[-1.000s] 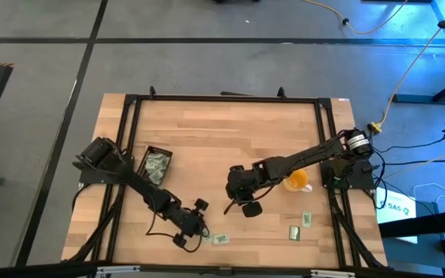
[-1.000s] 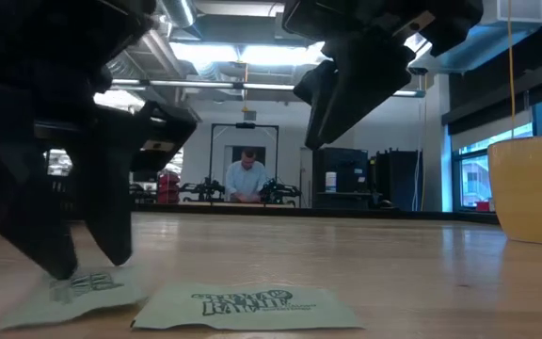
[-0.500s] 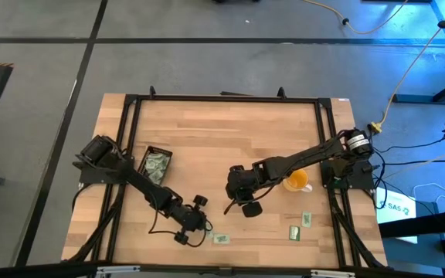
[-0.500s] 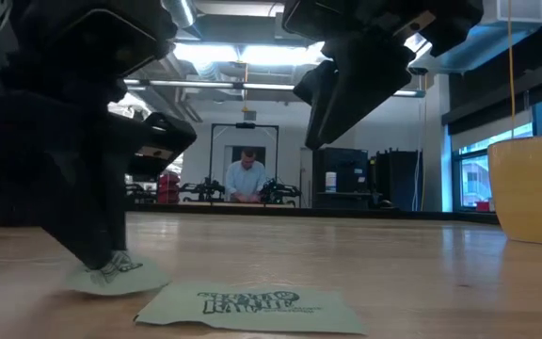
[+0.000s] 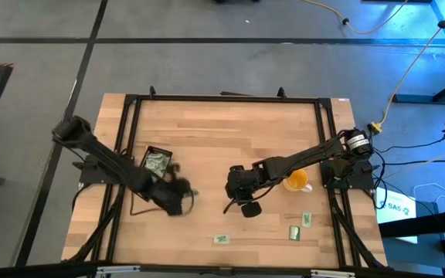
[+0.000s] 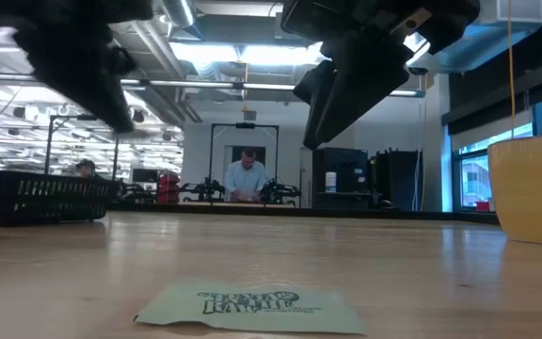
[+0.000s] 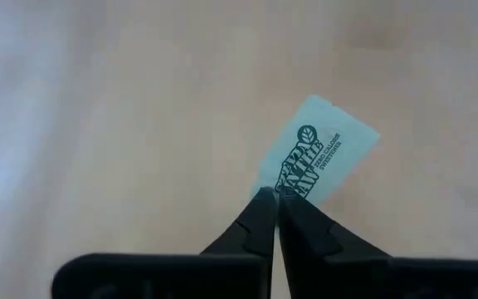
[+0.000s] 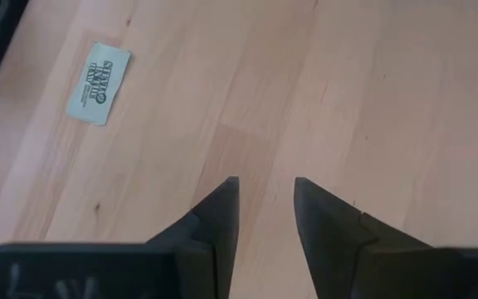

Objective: Pick and place Stevia / Truvia into bins
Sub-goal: Put the stevia packet into the black bin

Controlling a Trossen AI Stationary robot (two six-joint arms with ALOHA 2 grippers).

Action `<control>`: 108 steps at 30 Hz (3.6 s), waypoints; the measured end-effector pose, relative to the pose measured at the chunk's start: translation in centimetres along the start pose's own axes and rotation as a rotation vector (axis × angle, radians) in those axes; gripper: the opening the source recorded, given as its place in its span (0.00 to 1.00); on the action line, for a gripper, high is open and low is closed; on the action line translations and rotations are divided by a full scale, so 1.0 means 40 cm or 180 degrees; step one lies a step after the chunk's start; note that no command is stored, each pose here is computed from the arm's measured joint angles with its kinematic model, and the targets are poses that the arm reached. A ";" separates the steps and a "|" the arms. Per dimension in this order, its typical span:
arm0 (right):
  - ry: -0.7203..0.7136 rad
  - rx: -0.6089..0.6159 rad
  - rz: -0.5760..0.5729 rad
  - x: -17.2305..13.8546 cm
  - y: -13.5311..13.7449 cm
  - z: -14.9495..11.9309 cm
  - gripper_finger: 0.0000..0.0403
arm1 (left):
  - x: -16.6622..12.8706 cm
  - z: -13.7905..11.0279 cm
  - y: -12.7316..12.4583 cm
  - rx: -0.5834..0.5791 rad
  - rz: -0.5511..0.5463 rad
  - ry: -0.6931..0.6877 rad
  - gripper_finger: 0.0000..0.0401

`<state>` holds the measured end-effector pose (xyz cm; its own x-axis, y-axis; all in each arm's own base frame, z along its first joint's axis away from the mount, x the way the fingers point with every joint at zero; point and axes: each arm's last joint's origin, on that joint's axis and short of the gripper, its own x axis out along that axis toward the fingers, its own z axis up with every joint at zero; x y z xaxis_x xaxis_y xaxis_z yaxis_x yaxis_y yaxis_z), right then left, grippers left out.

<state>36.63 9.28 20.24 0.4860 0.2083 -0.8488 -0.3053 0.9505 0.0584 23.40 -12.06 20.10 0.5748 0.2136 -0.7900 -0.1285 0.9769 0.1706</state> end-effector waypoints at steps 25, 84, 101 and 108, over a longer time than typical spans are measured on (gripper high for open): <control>-0.0032 -0.0119 -0.0009 0.000 -0.003 0.002 0.30 | -0.047 -0.169 0.195 -0.2375 0.1689 0.0873 0.02; -0.0658 -0.0487 0.0049 0.138 0.247 0.015 0.30 | -0.015 0.007 0.073 -0.0613 -0.0298 -0.1012 0.16; -0.0585 -0.0456 0.0050 0.274 0.299 -0.039 0.24 | -0.035 -0.021 0.010 -0.0504 -0.0638 -0.1225 0.16; -0.0450 -0.0392 -0.0113 0.293 0.298 -0.054 0.19 | -0.037 -0.023 0.007 -0.0488 -0.0653 -0.1224 0.14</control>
<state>36.92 22.55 9.84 0.6058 0.2137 -0.7664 -0.3795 0.9242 -0.0423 21.76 -12.11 20.77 0.8552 0.0298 -0.5174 -0.0821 0.9935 -0.0785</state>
